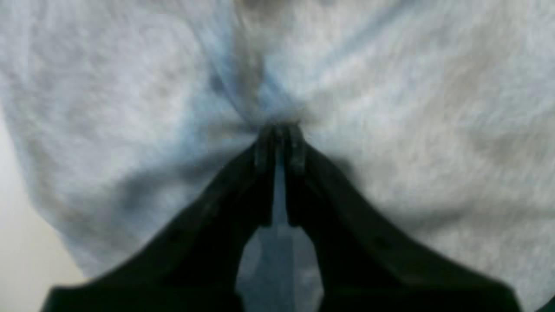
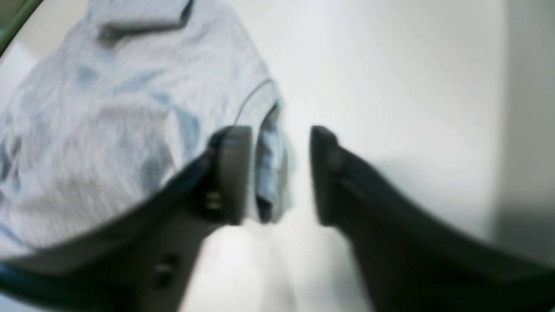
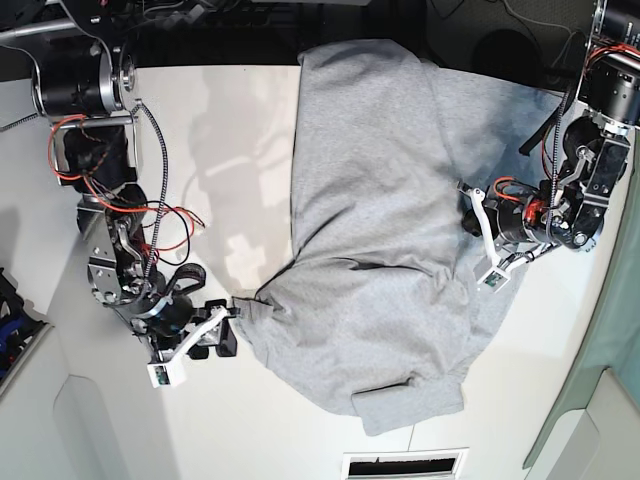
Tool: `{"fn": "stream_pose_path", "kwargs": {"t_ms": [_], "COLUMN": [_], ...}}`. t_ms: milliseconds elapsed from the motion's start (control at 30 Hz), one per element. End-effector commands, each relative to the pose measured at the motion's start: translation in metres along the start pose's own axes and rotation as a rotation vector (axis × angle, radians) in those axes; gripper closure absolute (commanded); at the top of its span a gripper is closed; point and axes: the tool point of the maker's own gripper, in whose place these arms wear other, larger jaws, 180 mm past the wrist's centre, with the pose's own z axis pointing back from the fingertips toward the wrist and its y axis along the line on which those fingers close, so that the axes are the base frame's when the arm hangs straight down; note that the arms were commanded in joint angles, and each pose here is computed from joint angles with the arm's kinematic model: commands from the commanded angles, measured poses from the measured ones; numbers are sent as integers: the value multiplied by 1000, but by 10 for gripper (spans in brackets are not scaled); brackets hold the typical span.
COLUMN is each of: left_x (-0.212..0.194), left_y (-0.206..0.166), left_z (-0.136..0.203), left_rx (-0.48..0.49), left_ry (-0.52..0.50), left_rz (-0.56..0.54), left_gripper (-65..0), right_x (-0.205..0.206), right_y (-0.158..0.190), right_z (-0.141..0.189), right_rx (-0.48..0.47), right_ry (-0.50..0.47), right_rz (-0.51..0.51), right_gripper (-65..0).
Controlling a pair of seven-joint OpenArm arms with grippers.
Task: Layout the t-shirt on the table in an organized manner, then fold the t-shirt properly
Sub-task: 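Grasp the shirt sides with both grippers and pull them apart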
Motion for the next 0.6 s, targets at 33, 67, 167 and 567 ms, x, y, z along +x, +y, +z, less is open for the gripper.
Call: {"fn": "stream_pose_path", "kwargs": {"t_ms": [33, 67, 167, 567], "left_x": [-3, -12, -34, -53], "left_y": [1, -2, -11, -15], "left_z": [4, 2, -1, -4], "left_rx": [1, -6, -23, -18], "left_ry": [-10, 6, 46, 76], "left_rz": [1, 5, 16, 8], "left_gripper": [-56, -56, -56, -56], "right_x": [19, 14, -5, -18], "right_y": [4, 9, 21, 40], "right_z": [-8, -12, -21, -25], "right_rx": [-2, 2, 16, 76], "right_ry": [-54, -48, -9, -32], "right_rz": [5, 13, 26, 212], "right_gripper": [-319, -319, -319, 0]}}
